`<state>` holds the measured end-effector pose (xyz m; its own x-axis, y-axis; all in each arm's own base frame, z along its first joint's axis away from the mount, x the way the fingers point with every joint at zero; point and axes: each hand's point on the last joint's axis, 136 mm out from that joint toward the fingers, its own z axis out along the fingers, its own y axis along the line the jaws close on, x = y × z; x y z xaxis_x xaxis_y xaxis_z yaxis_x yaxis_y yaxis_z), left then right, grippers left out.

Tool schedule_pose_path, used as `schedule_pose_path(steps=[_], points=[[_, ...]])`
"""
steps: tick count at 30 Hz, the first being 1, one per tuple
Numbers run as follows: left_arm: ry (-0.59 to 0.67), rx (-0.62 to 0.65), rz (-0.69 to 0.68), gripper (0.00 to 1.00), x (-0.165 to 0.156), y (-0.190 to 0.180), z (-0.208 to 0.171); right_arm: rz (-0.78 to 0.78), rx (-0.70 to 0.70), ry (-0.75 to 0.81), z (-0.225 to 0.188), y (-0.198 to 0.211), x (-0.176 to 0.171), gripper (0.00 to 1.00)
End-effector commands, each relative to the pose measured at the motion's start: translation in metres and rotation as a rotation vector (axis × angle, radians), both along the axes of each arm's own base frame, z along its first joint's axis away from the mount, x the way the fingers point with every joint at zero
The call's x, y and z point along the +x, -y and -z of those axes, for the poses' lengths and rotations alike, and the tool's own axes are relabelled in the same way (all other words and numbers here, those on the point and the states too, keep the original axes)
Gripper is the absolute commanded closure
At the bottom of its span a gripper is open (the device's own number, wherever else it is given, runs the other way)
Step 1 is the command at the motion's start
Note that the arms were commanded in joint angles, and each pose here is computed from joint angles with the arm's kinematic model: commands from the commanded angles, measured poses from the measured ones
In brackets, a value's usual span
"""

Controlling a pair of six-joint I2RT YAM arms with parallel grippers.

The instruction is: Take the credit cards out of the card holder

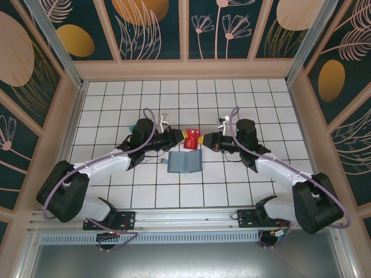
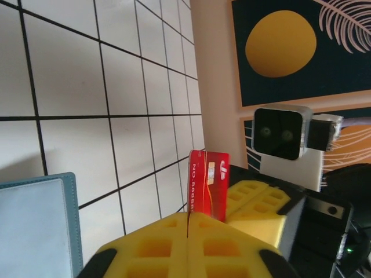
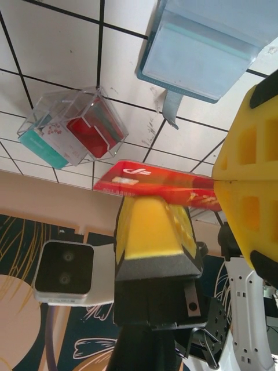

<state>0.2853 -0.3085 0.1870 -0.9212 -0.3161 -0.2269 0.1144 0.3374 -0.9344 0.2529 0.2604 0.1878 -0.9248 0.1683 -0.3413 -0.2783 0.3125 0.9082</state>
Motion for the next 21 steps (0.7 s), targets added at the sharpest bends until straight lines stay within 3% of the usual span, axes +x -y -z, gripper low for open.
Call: schedule_pose_path(steps=[1,3,4,8,11,15,20,21], points=[[0.058,-0.041,0.020,1.00,-0.005,0.000,-0.018,-0.029,0.009,0.017,0.001,-0.002,-0.004,0.99],[0.066,-0.028,0.018,1.00,-0.005,-0.001,-0.018,-0.028,-0.006,0.017,0.004,-0.002,-0.004,0.83],[0.066,-0.008,0.016,1.00,-0.005,-0.002,-0.016,-0.023,-0.017,0.017,0.006,-0.001,-0.003,0.67],[0.091,0.142,0.008,1.00,0.000,-0.011,-0.005,-0.009,-0.047,0.039,0.005,0.003,-0.002,0.40],[0.132,0.330,0.003,1.00,0.006,-0.024,0.008,-0.003,-0.076,0.065,0.002,0.005,-0.002,0.27],[0.226,0.532,-0.013,1.00,0.017,-0.044,0.014,0.010,-0.118,0.114,-0.004,0.007,-0.002,0.19],[0.452,0.773,-0.018,1.00,0.030,-0.072,0.006,0.052,-0.155,0.195,-0.014,0.007,-0.004,0.12],[0.500,0.806,-0.013,1.00,0.031,-0.076,0.002,0.058,-0.158,0.218,-0.017,0.006,-0.005,0.07]])
